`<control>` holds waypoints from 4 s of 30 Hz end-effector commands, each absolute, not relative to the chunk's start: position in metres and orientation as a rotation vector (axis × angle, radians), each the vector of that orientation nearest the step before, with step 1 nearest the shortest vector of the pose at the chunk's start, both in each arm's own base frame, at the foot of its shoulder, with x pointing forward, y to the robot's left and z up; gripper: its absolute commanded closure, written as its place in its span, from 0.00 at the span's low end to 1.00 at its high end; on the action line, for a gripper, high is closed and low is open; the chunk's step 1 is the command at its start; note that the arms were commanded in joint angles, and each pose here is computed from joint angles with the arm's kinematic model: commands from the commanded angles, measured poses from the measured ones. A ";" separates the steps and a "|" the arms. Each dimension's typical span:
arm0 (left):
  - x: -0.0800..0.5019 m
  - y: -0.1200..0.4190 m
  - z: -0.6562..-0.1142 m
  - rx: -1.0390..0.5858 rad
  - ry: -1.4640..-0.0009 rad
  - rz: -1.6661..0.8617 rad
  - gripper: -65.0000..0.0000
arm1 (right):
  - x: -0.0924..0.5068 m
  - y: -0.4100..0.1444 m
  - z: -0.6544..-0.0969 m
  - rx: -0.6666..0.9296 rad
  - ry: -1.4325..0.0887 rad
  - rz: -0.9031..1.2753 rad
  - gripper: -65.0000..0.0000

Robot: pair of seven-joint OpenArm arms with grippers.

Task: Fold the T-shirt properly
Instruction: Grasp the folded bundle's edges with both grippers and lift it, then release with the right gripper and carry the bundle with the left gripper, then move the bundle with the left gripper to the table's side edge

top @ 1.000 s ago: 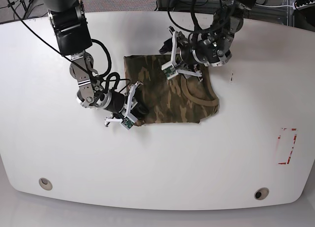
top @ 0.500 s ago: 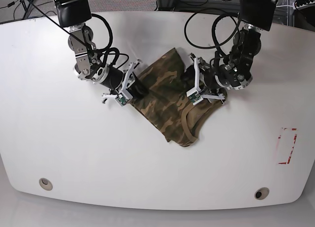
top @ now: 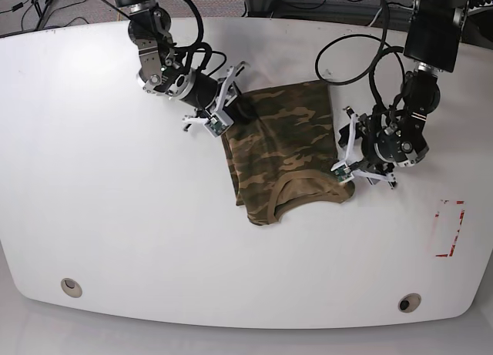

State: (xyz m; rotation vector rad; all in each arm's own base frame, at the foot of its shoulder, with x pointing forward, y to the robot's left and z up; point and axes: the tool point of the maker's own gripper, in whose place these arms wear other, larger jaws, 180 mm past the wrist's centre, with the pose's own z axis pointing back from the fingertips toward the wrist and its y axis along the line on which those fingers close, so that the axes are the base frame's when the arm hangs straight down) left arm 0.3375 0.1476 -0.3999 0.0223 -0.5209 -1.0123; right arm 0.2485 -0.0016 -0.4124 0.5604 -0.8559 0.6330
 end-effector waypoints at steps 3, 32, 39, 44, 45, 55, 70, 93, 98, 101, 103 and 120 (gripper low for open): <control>0.358 0.145 -0.377 0.030 -0.595 -1.016 0.50 | 0.247 0.007 -0.411 0.524 -0.840 0.606 0.84; 0.390 0.057 -0.305 -0.137 -0.944 -0.639 0.50 | 0.317 -0.075 -0.309 0.177 -1.020 0.685 0.83; 0.374 0.021 -0.315 -0.212 -1.024 -0.383 0.49 | 0.329 -0.111 -0.298 0.090 -1.041 0.656 0.83; 0.360 0.019 -0.329 -0.159 -1.065 -0.199 0.49 | 0.332 -0.121 -0.296 0.068 -1.041 0.644 0.83; 0.357 0.018 -0.332 -0.147 -1.067 -0.172 0.49 | 0.332 -0.122 -0.296 0.065 -1.042 0.641 0.83; 0.315 0.004 -0.406 -0.090 -0.903 -0.116 0.49 | 0.332 -0.125 -0.297 0.064 -1.041 0.630 0.83; 0.299 0.137 -0.472 0.162 -0.720 -0.286 0.49 | 0.328 -0.119 -0.296 0.076 -1.039 0.676 0.83; 0.289 0.356 -0.446 0.349 -0.476 -0.529 0.49 | 0.313 -0.116 -0.311 0.100 -0.998 0.675 0.84; 0.280 0.391 -0.449 0.353 -0.403 -0.526 0.49 | 0.307 -0.114 -0.311 0.102 -0.995 0.679 0.84; 0.272 0.405 -0.451 0.341 -0.380 -0.532 0.49 | 0.304 -0.112 -0.312 0.110 -0.996 0.672 0.84; 0.266 0.413 -0.450 0.335 -0.362 -0.544 0.49 | 0.303 -0.109 -0.311 0.117 -1.001 0.665 0.84; 0.197 0.441 -0.456 0.307 -0.238 -0.545 0.50 | 0.300 -0.104 -0.301 0.118 -1.028 0.663 0.84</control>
